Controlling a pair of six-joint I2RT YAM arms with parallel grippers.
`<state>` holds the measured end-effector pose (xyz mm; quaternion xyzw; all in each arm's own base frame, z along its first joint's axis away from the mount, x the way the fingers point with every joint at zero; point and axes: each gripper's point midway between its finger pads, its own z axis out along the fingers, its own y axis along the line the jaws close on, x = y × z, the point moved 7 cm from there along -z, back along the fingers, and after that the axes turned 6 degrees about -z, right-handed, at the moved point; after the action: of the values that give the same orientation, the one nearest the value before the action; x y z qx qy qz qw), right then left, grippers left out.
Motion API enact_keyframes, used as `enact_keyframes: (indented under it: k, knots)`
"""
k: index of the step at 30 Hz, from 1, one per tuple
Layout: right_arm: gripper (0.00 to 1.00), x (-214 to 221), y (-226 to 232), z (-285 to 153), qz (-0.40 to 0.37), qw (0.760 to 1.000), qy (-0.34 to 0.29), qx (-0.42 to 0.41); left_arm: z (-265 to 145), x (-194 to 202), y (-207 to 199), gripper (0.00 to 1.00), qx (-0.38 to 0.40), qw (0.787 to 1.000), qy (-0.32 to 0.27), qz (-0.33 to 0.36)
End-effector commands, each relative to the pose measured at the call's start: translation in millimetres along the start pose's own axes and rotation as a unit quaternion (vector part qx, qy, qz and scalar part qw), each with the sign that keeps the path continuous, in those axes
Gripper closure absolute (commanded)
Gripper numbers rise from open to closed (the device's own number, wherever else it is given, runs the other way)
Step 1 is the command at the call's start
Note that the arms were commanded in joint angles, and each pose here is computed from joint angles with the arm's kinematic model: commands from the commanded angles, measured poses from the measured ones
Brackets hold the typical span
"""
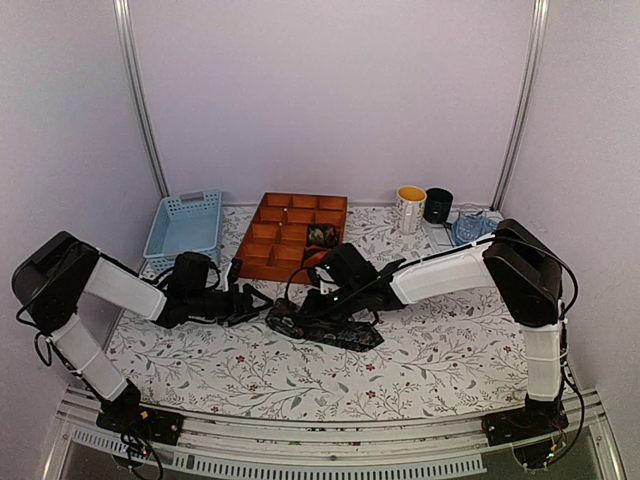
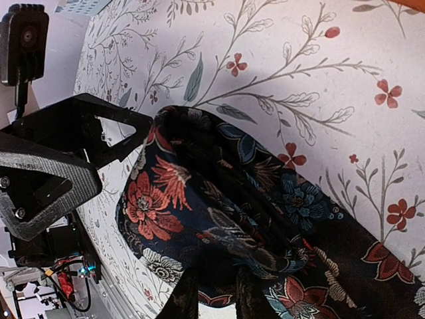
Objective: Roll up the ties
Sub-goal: Roll the tie at the center of the board.
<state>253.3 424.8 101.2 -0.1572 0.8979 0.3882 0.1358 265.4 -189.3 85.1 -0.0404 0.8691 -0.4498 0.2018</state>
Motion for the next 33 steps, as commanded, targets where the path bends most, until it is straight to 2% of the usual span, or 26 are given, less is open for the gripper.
enact_keyframes:
  k: [1, 13, 22, 33]
  knots:
    - [0.8, 21.1, -42.2, 25.2, 0.026, 0.998, 0.033, 0.04, 9.0, -5.4, -13.8, 0.31, 0.027, 0.999, 0.007, 0.018]
    - [0.8, 26.0, -50.8, 27.5, 0.033, 0.998, 0.038, 0.041, 26.6, -0.6, -11.2, 0.32, 0.03, 0.999, 0.042, 0.002]
    - [0.8, 26.7, -52.0, 27.9, 0.033, 0.998, 0.039, 0.042, 33.9, 1.2, -17.1, 0.36, 0.041, 0.998, 0.056, 0.006]
    - [0.8, 17.6, -34.3, 13.6, 0.025, 0.999, 0.029, 0.021, 34.9, 2.4, -20.9, 0.61, 0.035, 0.998, 0.055, 0.017]
